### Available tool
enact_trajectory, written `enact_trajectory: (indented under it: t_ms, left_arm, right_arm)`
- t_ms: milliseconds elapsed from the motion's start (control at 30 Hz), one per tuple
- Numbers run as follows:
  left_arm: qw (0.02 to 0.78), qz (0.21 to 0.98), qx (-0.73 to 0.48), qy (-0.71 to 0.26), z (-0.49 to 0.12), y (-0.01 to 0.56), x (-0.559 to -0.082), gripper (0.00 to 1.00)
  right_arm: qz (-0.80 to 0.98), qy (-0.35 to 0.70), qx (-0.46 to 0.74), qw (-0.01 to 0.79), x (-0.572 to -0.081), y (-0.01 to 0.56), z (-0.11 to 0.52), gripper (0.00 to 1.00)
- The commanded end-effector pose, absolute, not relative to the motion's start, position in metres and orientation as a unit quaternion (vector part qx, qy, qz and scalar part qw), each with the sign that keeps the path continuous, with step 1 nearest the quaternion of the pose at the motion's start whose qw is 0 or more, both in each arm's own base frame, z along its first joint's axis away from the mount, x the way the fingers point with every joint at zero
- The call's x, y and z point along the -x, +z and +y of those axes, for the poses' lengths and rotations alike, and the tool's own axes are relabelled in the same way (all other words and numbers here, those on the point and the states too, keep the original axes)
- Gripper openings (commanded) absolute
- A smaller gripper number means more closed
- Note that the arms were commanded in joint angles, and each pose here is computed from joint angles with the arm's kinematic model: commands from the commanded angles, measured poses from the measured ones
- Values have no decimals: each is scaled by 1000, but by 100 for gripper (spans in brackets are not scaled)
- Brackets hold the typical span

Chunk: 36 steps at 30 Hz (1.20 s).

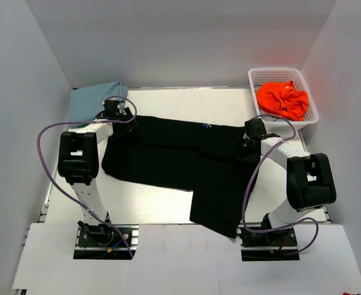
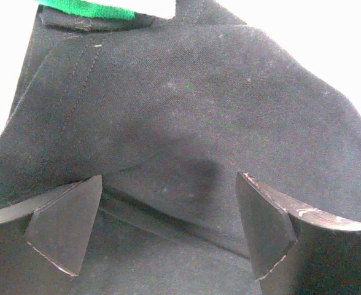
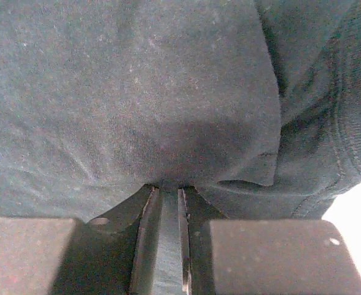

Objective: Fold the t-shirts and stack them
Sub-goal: Fold the flattened tshirt in 1/3 of the way

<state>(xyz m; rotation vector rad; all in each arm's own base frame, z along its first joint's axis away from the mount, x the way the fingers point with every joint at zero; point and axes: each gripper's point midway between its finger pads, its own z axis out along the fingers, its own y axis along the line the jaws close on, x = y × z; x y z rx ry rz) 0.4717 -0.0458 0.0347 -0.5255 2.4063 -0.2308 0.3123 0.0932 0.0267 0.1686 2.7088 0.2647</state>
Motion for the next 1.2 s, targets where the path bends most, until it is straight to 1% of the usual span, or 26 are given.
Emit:
enact_trajectory:
  t_ms: [0, 33, 67, 100, 133, 167, 200, 367, 467, 500, 533, 567, 600, 667, 800, 900, 1033, 1067, 1100, 1133, 1167]
  left_arm:
    - [313, 925, 196, -90, -48, 28, -463, 100]
    - [313, 925, 196, -90, -48, 28, -463, 100]
    - [313, 925, 196, -90, -48, 28, -463, 100]
    - [313, 925, 196, -90, -48, 28, -463, 100]
    - [313, 925, 196, -90, -48, 28, -463, 100]
    - [313, 925, 196, -90, -48, 28, -463, 100]
    - [313, 925, 196, -90, -48, 28, -463, 100]
    - [313, 924, 200, -88, -43, 28, -463, 100]
    - [309, 925, 201, -87, -43, 24, -463, 100]
    - [309, 926, 201, -87, -43, 24, -463, 100]
    - [309, 926, 201, -87, -43, 24, -463, 100]
    - [309, 926, 201, -87, -43, 24, -463, 100]
    - [309, 926, 201, -87, -43, 24, -463, 100]
    - [309, 926, 201, -87, -43, 24, -463, 100]
    - [309, 926, 201, -87, -43, 24, -463, 100]
    - [306, 927, 202, -82, -42, 22, -461, 100]
    - [307, 926, 204, -78, -40, 25, -460, 100]
    - [307, 926, 204, -78, -40, 25, -460, 100]
    - [307, 926, 204, -78, -40, 25, -460, 100]
    - [307, 926, 204, -78, -40, 25, -460, 100]
    - [311, 925, 204, -79, -40, 29, -461, 100]
  right_arm:
    - [960, 84, -68, 256, -335, 54, 91, 22]
    - [960, 79, -72, 257, -336, 54, 88, 25]
    - [960, 76, -75, 258, -337, 54, 87, 36]
    - [963, 72, -76, 250, -336, 51, 87, 44]
    - [962, 72, -76, 251, -339, 53, 88, 47]
    - [963, 71, -78, 249, -340, 53, 87, 54]
    - [963, 72, -78, 249, -342, 53, 87, 56]
    - [960, 72, -75, 259, -352, 55, 89, 56]
    - [960, 78, -73, 260, -357, 53, 92, 41]
    - [960, 79, -73, 259, -357, 53, 94, 24]
    - [960, 80, -76, 258, -358, 52, 94, 16]
    - [960, 87, -76, 257, -359, 52, 96, 11]
    - [960, 88, -75, 255, -357, 51, 97, 3]
    - [959, 87, -75, 258, -357, 54, 95, 0]
    - [959, 83, -74, 262, -355, 58, 93, 0]
    - [960, 100, -67, 254, -350, 73, 99, 0]
    - [962, 142, -67, 222, -324, 94, 112, 0]
    - [969, 133, -71, 193, -308, 93, 108, 0]
    - [968, 133, -76, 198, -304, 103, 107, 0]
    - [972, 129, -85, 177, -293, 102, 105, 0]
    - [971, 138, -84, 175, -287, 107, 107, 0]
